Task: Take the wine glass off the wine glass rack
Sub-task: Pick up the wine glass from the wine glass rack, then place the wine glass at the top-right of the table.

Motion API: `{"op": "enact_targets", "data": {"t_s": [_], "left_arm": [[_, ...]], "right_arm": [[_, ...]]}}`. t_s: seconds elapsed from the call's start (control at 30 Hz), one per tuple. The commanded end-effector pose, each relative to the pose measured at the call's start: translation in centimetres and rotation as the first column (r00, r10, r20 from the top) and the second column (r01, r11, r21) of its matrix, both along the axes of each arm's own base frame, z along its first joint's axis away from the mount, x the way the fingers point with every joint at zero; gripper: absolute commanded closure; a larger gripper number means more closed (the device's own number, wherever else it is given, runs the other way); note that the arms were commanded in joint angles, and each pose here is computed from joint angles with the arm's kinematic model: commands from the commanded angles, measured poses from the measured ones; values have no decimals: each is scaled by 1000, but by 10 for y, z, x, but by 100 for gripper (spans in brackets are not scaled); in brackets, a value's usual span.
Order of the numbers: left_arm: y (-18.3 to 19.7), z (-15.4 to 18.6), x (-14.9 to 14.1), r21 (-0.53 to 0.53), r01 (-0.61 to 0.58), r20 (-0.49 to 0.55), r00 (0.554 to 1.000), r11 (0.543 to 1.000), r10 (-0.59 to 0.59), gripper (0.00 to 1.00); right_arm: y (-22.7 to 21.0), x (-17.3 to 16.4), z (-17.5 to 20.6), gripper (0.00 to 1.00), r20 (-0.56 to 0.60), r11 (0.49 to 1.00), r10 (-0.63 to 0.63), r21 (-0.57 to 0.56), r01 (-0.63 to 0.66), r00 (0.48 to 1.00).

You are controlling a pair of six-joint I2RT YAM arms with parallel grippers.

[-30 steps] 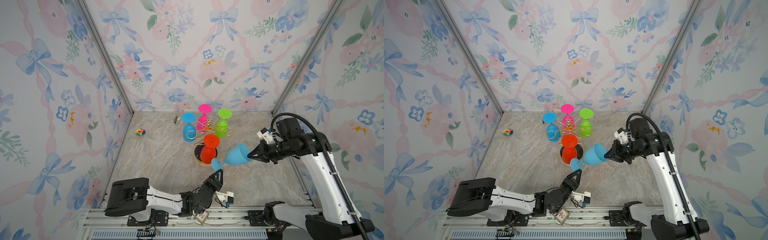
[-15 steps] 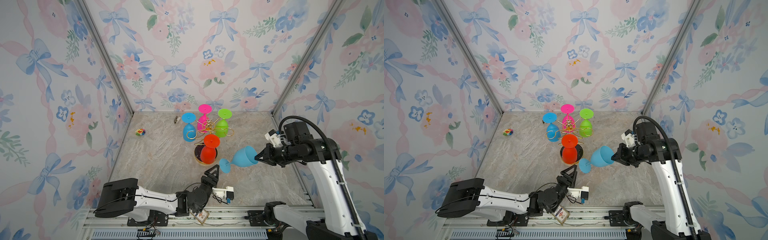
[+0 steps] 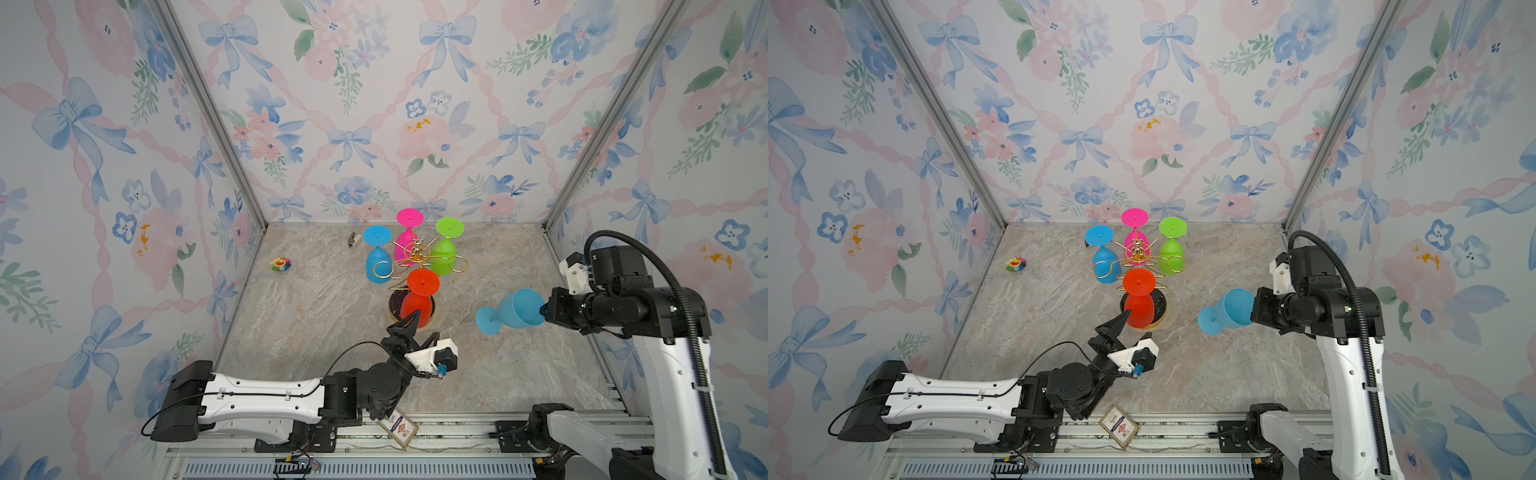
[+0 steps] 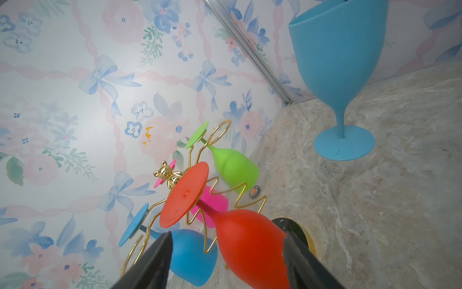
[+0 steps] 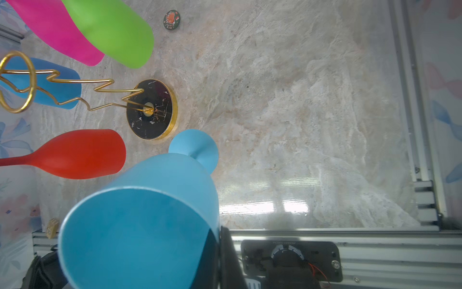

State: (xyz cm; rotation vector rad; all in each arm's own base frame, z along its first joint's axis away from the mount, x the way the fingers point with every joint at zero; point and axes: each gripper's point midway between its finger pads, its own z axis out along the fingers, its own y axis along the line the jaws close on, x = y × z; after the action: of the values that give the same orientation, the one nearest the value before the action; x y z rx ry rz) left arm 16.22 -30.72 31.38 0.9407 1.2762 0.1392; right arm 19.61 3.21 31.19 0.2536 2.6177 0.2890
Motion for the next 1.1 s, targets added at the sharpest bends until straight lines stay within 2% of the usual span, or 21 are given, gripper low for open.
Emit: {"op": "enact_targets", "data": {"t_s": [0.0,0.13,0.33,0.47,0.73,1.07], "left_arm": [[7,-5,0,-78,-34,-131,991,996,24,27],[14,4,-3,-167,-23,-198,980,986,-11,26],[40,32,-5,-354,-34,-253,966,935,-61,20],[49,34,-5,-393,-49,-285,956,918,-72,19],[36,30,-6,-393,-44,-330,939,918,-96,18],[34,40,-7,-525,-41,-394,897,850,-200,18]], "right_arm": [[-21,12,11,100,48,992,-7,-122,13,999],[-22,35,28,100,97,989,16,-149,-1,995],[-36,74,33,100,108,975,-3,-222,27,994],[-49,99,26,100,88,966,-23,-256,45,996],[-60,160,8,100,33,966,-32,-254,39,999],[-65,226,-34,100,-69,966,-29,-257,10,997]]}}
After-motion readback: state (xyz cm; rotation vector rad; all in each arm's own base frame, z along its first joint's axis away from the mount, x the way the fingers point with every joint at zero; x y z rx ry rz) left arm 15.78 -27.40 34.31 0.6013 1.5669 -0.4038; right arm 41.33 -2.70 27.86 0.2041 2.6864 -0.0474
